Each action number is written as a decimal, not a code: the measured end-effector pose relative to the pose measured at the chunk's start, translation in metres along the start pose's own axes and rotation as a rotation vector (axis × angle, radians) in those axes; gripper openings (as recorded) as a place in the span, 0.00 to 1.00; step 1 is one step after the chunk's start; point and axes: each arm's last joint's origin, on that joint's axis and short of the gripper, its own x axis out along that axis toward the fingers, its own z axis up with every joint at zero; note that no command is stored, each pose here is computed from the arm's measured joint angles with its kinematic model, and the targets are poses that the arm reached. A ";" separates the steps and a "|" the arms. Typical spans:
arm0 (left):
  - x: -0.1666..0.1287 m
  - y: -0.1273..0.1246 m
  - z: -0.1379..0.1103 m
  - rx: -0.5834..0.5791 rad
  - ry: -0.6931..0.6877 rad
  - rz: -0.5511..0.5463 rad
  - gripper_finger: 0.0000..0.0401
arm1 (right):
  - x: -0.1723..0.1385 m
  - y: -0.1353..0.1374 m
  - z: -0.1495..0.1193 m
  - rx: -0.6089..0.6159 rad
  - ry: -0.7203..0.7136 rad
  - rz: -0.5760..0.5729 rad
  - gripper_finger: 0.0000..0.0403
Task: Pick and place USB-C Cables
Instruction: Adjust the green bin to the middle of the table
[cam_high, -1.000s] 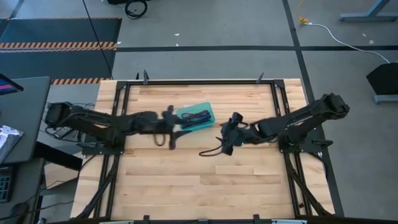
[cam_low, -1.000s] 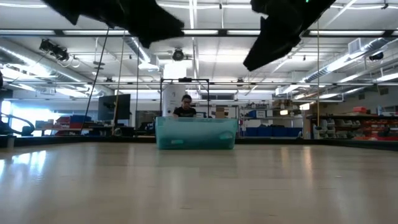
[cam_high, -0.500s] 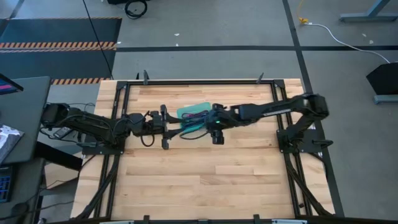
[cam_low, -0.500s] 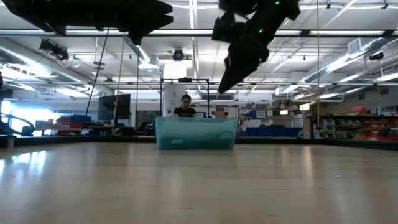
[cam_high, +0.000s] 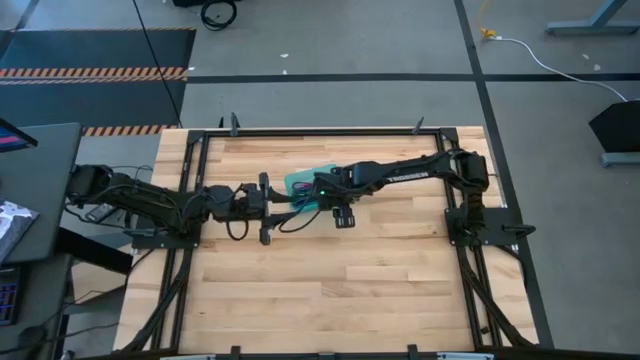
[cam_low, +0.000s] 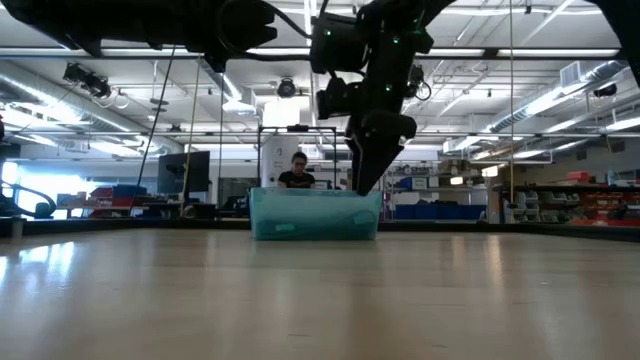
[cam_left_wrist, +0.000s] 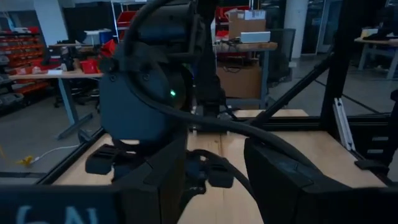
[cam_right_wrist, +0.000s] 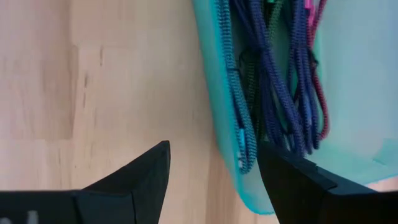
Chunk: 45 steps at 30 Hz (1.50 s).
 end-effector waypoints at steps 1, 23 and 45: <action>0.000 0.000 0.000 0.000 0.003 0.000 0.43 | 0.000 -0.002 0.000 0.007 -0.002 -0.001 0.61; -0.005 0.001 0.003 0.003 0.023 -0.004 0.43 | 0.006 0.034 -0.012 0.089 0.086 0.108 0.61; -0.006 0.001 0.004 -0.005 0.021 -0.003 0.43 | 0.000 0.068 -0.011 0.045 0.100 0.068 0.05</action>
